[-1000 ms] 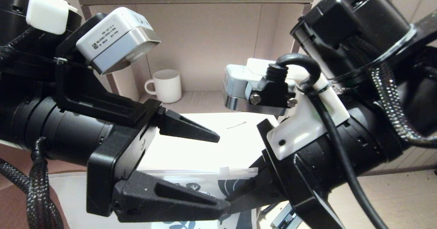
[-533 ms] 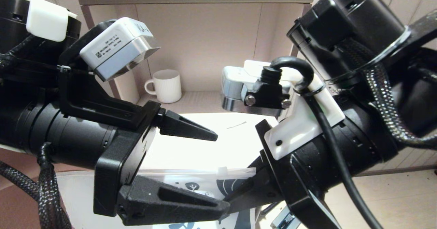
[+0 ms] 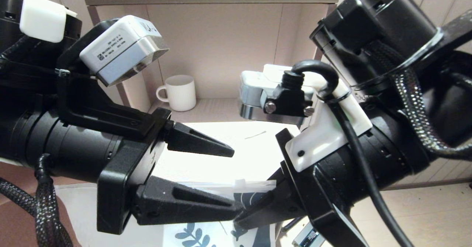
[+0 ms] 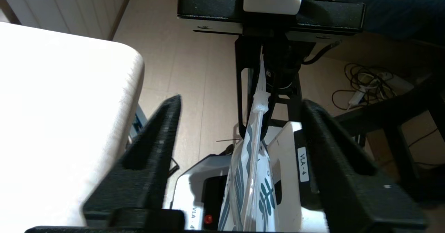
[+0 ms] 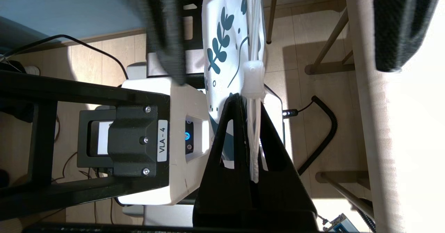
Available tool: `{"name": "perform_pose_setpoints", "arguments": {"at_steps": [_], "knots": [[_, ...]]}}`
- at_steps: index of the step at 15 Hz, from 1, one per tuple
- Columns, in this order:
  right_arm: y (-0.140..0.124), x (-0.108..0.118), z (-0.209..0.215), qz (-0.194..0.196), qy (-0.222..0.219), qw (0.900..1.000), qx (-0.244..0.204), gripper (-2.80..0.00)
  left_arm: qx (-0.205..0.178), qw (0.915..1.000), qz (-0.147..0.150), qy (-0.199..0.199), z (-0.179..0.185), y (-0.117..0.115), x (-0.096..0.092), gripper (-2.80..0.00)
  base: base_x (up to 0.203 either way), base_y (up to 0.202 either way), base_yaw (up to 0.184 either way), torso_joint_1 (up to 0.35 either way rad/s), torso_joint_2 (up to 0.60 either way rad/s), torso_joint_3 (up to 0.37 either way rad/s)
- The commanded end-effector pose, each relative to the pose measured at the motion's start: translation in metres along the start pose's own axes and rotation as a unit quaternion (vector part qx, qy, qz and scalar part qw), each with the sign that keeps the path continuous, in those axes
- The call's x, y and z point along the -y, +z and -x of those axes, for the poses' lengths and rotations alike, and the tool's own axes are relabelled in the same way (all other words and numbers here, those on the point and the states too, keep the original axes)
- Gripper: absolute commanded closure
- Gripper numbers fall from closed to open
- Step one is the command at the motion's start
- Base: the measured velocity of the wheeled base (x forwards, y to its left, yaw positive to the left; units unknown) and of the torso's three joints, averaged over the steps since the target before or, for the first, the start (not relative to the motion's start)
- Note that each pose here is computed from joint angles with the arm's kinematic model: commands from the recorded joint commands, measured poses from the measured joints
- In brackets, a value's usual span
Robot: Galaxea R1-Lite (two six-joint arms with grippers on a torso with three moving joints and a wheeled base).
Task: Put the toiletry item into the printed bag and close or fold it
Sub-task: Open the storage bag
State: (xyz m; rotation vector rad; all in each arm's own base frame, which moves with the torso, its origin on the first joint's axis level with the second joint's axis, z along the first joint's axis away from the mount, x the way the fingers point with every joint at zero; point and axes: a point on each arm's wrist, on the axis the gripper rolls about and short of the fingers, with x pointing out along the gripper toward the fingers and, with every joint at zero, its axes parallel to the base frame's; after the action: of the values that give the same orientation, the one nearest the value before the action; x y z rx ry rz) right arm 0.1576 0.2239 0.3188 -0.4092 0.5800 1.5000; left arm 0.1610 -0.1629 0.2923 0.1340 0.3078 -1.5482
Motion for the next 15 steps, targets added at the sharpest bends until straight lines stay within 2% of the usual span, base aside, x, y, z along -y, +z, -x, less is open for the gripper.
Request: {"name": "perform_pose_setpoints", "arguments": {"at_steps": [1,10,15], "knots": [[0.0000,-0.0003,0.0003,0.001,0.002,1.000,0.000,0.00,0.002,1.0000,0.000,-0.001,0.0008,0.0009,0.0007,0.00,0.000,0.000,0.000,0.000,0.00,0.000],[0.0017,-0.0010,0.0015,0.003,0.002,1.000,0.003,0.00,-0.007,0.9999,0.007,-0.005,-0.0016,-0.0056,0.0000,0.00,0.000,0.000,0.000,0.000,0.00,0.000],[-0.0029,-0.0030,0.0087,0.002,-0.005,1.000,0.003,0.00,0.000,1.0000,-0.001,-0.004,0.0034,-0.0029,0.0048,0.00,0.000,0.000,0.000,0.000,0.00,0.000]]}}
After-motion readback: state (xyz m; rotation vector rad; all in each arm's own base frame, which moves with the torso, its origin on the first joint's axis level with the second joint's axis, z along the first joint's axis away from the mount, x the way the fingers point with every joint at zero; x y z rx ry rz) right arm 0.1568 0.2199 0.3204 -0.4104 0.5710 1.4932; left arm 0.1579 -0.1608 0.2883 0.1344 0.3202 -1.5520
